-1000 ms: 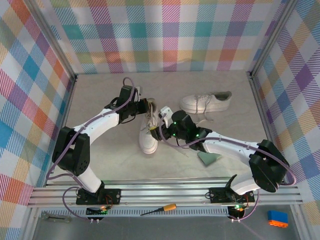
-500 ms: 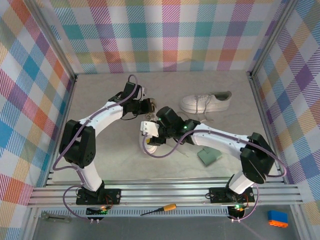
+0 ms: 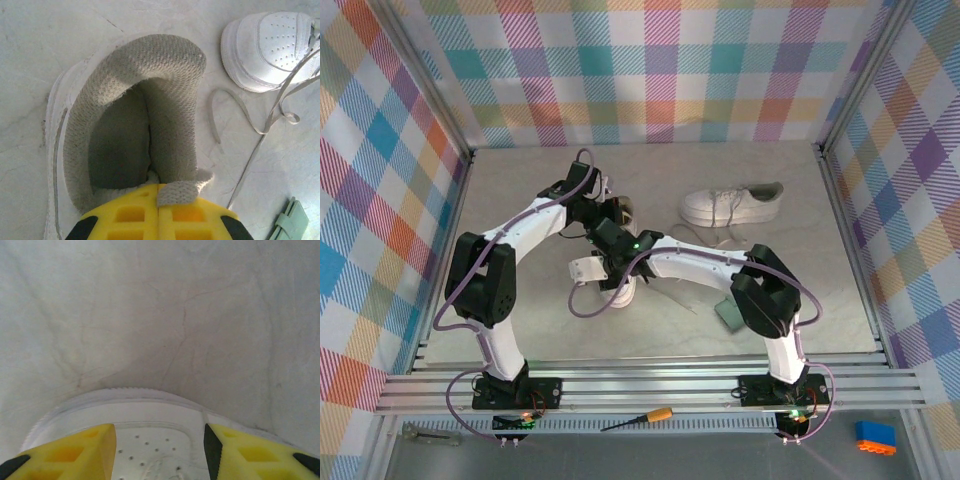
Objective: Tie the shoes
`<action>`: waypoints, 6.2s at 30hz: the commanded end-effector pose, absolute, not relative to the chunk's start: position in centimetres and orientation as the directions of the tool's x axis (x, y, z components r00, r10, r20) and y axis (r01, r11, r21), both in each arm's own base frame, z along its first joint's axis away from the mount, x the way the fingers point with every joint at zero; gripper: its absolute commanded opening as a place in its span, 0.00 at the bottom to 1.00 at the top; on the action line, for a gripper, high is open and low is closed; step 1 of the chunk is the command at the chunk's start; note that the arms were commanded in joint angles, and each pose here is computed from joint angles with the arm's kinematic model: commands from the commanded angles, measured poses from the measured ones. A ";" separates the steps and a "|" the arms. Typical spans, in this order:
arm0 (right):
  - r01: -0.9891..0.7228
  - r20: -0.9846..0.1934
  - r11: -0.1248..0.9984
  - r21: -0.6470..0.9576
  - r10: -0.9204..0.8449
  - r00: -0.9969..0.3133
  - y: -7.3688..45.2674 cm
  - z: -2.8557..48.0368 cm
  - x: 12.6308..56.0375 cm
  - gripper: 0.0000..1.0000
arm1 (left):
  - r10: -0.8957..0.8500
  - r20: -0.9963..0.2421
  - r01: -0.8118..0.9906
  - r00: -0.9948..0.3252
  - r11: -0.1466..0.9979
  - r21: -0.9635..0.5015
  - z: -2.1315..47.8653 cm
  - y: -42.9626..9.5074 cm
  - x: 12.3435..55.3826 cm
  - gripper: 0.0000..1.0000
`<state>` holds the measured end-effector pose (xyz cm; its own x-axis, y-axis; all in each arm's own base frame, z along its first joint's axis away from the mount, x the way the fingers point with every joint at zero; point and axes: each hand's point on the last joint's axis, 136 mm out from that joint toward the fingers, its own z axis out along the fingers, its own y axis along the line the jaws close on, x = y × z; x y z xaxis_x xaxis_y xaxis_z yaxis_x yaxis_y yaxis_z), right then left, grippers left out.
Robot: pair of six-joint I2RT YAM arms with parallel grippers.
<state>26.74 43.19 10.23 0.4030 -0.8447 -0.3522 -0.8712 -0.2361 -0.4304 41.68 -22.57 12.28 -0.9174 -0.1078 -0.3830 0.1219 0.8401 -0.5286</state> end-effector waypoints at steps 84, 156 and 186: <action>-0.787 0.149 -0.436 -0.438 -0.898 0.414 43.8 10.4 27.9 0.33 | -0.097 -0.270 0.082 -0.958 0.811 -0.579 11.8 -22.6 42.1 0.00; -0.921 -0.585 0.002 -0.390 -0.773 0.246 45.4 17.3 21.6 0.19 | -0.146 -0.222 0.034 -0.964 0.762 -0.646 11.7 -23.0 42.1 0.00; -0.851 -0.138 -0.417 -0.318 -0.868 0.477 41.4 12.6 28.7 0.41 | -0.132 -0.066 -0.034 -0.989 0.637 -0.770 9.5 -22.8 44.0 0.00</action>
